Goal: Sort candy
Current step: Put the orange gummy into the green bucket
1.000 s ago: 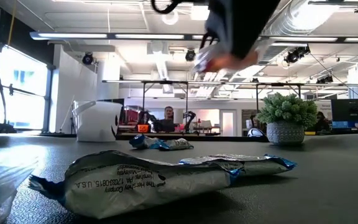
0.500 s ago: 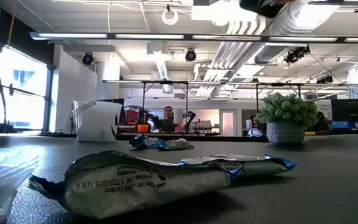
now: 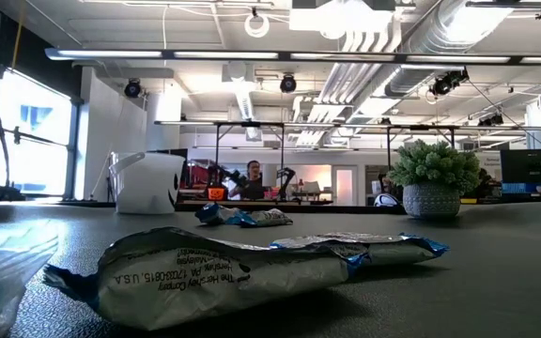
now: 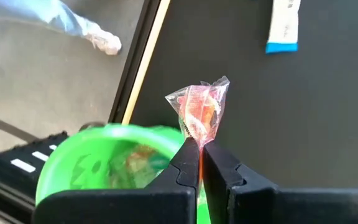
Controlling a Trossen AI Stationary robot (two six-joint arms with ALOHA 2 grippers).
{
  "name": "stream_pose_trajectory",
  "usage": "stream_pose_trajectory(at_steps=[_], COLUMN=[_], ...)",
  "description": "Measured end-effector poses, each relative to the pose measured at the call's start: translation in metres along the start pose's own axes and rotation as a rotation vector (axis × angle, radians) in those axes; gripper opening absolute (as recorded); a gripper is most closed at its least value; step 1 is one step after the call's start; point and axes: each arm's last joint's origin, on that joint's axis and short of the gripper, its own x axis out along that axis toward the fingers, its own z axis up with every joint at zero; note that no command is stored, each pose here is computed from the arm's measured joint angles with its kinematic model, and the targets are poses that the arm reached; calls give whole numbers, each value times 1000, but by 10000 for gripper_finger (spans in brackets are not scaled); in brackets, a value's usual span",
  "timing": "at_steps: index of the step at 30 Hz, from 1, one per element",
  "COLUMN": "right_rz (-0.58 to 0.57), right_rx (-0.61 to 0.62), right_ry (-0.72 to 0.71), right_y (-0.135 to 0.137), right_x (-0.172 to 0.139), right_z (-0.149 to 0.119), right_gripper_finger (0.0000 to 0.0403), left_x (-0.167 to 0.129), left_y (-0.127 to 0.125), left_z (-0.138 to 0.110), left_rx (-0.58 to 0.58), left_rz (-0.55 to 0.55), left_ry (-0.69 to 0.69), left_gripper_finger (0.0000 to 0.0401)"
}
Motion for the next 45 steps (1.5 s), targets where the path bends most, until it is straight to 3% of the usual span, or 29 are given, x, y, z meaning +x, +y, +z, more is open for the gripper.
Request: stream_pose_trajectory(at_steps=[13,22,32,40,45], right_rz=[-139,-170,-249,-271,-209], right_rx=[-43,-80,-105,-127,-122], right_ry=[-43,-6,-67,-131,-235], right_y=[30,39,48,55,52], right_x=[-21,-21,-26,-25,-9], right_z=[-28,-37,-44,-43,-50], right_gripper_finger=[0,0,0,0,0], left_x=[0,0,-1,-1,-1], left_y=[2,3,3,3,3], left_z=[3,4,4,4,4], left_rx=[-5,-6,-32,-36,-43], left_rz=[82,109,124,124,124], left_ry=[-91,-119,-138,-139,-140], left_gripper_finger=[158,158,158,158,158])
